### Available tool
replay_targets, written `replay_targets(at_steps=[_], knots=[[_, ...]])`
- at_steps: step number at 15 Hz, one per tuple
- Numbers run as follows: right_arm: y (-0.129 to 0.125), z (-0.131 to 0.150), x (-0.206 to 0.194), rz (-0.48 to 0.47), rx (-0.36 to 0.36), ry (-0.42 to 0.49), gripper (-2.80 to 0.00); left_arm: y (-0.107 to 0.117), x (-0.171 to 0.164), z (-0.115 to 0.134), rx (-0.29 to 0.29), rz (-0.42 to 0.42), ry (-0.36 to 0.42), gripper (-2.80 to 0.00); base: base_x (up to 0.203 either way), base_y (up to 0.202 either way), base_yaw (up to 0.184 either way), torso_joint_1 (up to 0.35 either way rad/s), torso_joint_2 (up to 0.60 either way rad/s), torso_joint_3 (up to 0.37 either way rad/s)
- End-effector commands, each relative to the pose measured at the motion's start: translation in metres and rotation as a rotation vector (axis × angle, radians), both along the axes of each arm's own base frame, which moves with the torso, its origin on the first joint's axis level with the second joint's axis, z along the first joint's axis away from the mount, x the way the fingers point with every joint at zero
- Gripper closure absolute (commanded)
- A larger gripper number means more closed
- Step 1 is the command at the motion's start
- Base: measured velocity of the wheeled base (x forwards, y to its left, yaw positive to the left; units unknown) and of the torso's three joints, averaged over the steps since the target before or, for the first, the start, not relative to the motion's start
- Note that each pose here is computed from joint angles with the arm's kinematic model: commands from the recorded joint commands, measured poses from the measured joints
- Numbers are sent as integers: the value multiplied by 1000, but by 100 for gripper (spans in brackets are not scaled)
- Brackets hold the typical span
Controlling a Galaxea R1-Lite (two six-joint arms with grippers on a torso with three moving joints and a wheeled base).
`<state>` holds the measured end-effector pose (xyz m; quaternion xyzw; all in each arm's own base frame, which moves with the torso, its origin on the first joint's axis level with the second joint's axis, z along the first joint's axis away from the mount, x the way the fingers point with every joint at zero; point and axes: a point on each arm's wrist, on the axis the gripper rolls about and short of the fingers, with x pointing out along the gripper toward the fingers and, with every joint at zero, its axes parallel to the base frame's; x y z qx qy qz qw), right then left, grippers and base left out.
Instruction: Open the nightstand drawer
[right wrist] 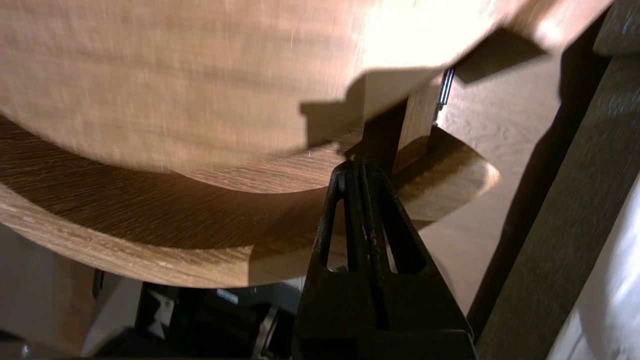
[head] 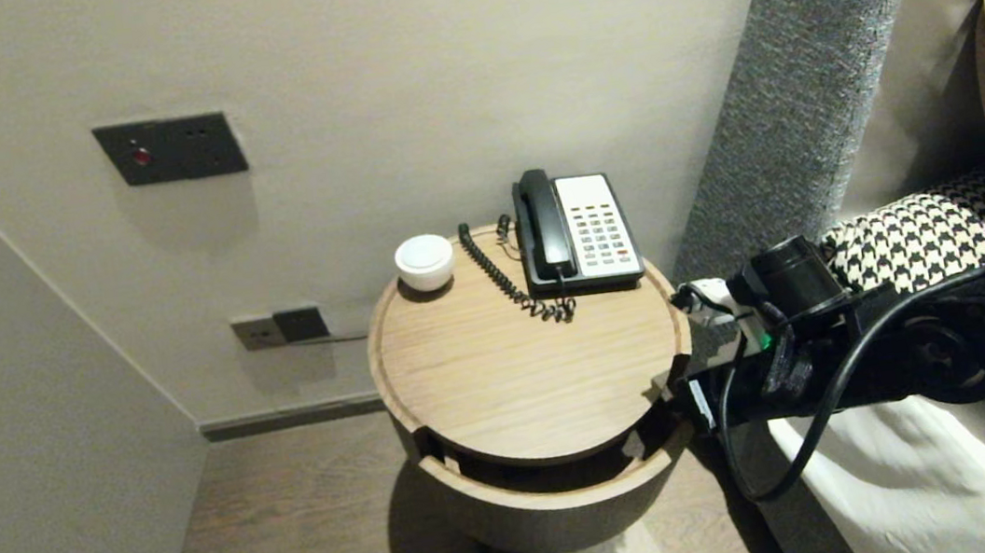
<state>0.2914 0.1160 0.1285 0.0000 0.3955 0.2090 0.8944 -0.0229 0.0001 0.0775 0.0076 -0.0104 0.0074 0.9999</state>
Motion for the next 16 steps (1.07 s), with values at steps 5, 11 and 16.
replay_targets(at_steps=[5,11,16], knots=[[-7,-9,-31,18,8,8,0,0,0,0,0,1,1,0,0,0,0,0,0,0],[-5,-17,-65,61,9,40,0,0,0,0,0,1,1,0,0,0,0,0,0,0],[-6,-27,-85,73,15,79,0,0,0,0,0,1,1,0,0,0,0,0,0,0]])
